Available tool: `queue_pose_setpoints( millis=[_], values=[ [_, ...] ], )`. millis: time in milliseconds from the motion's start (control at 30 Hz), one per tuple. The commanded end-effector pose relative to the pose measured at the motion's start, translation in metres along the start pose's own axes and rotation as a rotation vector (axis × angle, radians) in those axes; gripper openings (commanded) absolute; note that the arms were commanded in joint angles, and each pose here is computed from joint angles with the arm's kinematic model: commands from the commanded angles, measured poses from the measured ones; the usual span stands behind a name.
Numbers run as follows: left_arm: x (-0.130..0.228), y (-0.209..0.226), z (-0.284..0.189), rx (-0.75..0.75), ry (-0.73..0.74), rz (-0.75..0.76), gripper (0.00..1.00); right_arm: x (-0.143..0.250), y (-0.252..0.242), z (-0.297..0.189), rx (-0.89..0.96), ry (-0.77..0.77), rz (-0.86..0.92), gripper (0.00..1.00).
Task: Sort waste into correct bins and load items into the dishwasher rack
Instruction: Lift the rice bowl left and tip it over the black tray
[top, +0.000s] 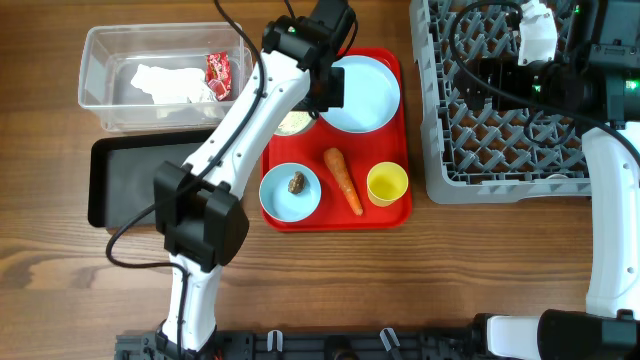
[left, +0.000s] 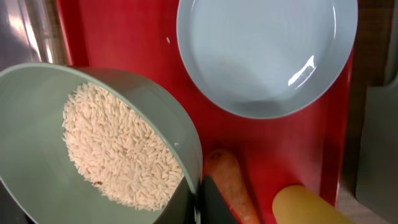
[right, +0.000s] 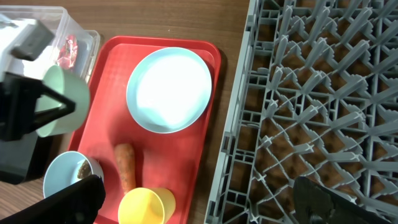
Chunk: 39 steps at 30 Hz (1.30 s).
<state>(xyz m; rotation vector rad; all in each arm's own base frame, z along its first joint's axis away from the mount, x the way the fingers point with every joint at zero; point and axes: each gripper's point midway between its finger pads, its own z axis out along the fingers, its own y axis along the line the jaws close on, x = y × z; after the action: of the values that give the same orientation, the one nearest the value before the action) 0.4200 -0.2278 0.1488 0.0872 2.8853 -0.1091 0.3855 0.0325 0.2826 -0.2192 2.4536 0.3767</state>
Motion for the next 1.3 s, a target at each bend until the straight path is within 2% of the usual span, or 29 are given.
queue_pose_setpoints(
  millis=[0,233,533,767,1000,1267],
  values=[
    [0.003,0.006,-0.039,0.019,-0.04,-0.018,0.04,-0.002,-0.003,0.003,0.007,0.004,0.006,1.0],
    [0.024,0.048,-0.075,-0.011,0.019,-0.183,0.04,-0.001,-0.003,0.003,0.007,0.008,0.007,1.0],
    [0.043,0.128,-0.081,-0.077,0.168,-0.324,0.04,-0.001,-0.003,0.003,0.007,0.007,0.007,1.0],
    [0.051,0.158,-0.069,0.044,0.253,-0.357,0.04,-0.001,-0.003,0.003,0.007,0.007,0.008,1.0],
    [0.078,0.155,-0.044,0.226,0.395,-0.33,0.04,-0.001,-0.003,0.003,0.007,0.007,0.008,1.0],
    [0.086,0.15,-0.03,0.387,0.419,-0.312,0.04,0.001,-0.003,0.003,0.006,0.015,0.011,1.0]
  ],
)
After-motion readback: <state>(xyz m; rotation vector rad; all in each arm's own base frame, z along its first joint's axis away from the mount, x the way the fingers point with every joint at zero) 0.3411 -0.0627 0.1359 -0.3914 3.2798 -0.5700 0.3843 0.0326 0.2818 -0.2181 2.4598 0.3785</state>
